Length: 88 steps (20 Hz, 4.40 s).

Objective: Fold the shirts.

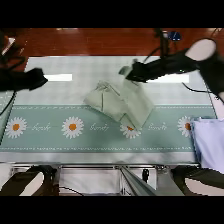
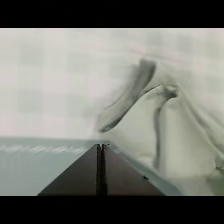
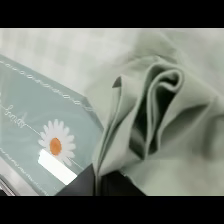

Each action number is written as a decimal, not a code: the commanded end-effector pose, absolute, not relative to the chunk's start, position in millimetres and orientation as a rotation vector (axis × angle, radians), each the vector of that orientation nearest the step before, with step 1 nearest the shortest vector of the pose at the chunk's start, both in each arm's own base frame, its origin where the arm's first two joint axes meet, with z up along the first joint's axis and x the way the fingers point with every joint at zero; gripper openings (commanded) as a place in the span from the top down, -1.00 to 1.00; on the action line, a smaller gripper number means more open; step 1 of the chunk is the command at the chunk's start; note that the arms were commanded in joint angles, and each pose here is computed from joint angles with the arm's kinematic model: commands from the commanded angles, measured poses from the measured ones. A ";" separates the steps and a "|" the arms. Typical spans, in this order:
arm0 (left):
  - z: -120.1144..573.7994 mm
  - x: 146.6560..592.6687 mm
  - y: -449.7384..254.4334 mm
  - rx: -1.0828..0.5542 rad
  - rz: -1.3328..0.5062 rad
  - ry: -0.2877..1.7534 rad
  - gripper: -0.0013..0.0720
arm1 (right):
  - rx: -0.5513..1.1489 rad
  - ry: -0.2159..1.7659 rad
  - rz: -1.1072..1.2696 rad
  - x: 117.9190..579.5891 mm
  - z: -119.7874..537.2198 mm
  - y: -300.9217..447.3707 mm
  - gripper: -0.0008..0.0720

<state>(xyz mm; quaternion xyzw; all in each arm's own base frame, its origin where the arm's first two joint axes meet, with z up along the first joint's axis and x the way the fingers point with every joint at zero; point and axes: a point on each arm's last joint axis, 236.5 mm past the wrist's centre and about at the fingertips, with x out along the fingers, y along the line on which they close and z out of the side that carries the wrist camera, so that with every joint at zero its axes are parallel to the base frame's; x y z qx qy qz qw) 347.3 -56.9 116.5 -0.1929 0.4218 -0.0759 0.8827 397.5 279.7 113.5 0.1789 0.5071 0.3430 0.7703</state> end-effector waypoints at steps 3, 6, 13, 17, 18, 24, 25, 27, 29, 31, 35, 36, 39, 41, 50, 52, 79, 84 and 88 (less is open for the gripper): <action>63.4 270.2 -67.0 -0.527 -0.156 0.862 0.89 | 0.414 1.200 0.818 428.6 55.0 369.8 0.92; 32.5 254.1 -71.1 -0.553 -0.150 0.920 0.89 | 0.445 1.246 0.817 435.9 34.2 389.0 0.92; 15.7 257.3 -65.8 -0.568 -0.118 0.913 0.89 | 0.461 1.318 0.795 441.4 31.8 354.6 -0.16; 15.6 257.3 -65.9 -0.568 -0.118 0.913 0.89 | 0.281 1.307 0.631 437.0 88.3 228.1 -0.16; 15.7 257.4 -65.8 -0.568 -0.118 0.913 0.89 | 0.208 1.277 0.537 433.4 100.0 192.0 -0.16; 15.7 257.4 -65.9 -0.568 -0.118 0.913 0.89 | 0.418 1.113 -0.022 343.1 42.5 58.5 -0.16; 15.7 257.5 -65.8 -0.568 -0.118 0.912 0.89 | 0.555 1.099 -0.068 323.3 14.4 63.4 -0.16; 16.6 258.8 -65.2 -0.569 -0.116 0.905 0.89 | 0.814 1.130 -0.069 294.3 -30.6 91.6 -0.16; 18.5 261.2 -65.3 -0.578 -0.115 0.893 0.89 | 0.926 1.192 -0.029 278.3 -58.3 113.5 -0.16; 20.6 263.1 -69.2 -0.606 -0.125 0.889 0.89 | 0.960 1.247 0.004 277.0 -72.0 126.2 -0.16; 21.0 263.4 -70.2 -0.613 -0.127 0.888 0.89 | 1.036 1.369 0.146 281.6 -86.8 162.6 -0.16; 20.6 263.2 -70.2 -0.613 -0.127 0.890 0.89 | 1.045 1.382 0.164 288.5 -89.0 167.0 -0.16; 19.7 263.2 -70.3 -0.614 -0.127 0.894 0.89 | 1.043 1.450 0.191 302.2 -99.1 176.3 -0.16; 19.7 263.3 -70.3 -0.614 -0.127 0.894 0.89 | 1.003 1.495 0.234 306.2 -104.5 193.2 -0.16; 19.8 263.5 -70.1 -0.614 -0.126 0.893 0.89 | 0.656 1.378 0.636 359.8 -20.6 247.7 0.93; 19.8 263.4 -70.2 -0.614 -0.126 0.893 0.89 | 0.554 1.326 0.680 371.4 21.7 244.8 0.93; 40.9 276.4 -83.7 -0.749 -0.164 0.818 0.89 | 0.706 1.149 -0.601 190.1 188.0 -152.6 0.92; 41.3 276.9 -83.3 -0.750 -0.163 0.815 0.89 | 0.676 1.337 -1.054 71.1 136.4 -179.9 0.92; 41.7 278.1 -82.3 -0.746 -0.162 0.809 0.89 | 0.709 1.464 -1.085 47.4 93.3 -165.9 -0.16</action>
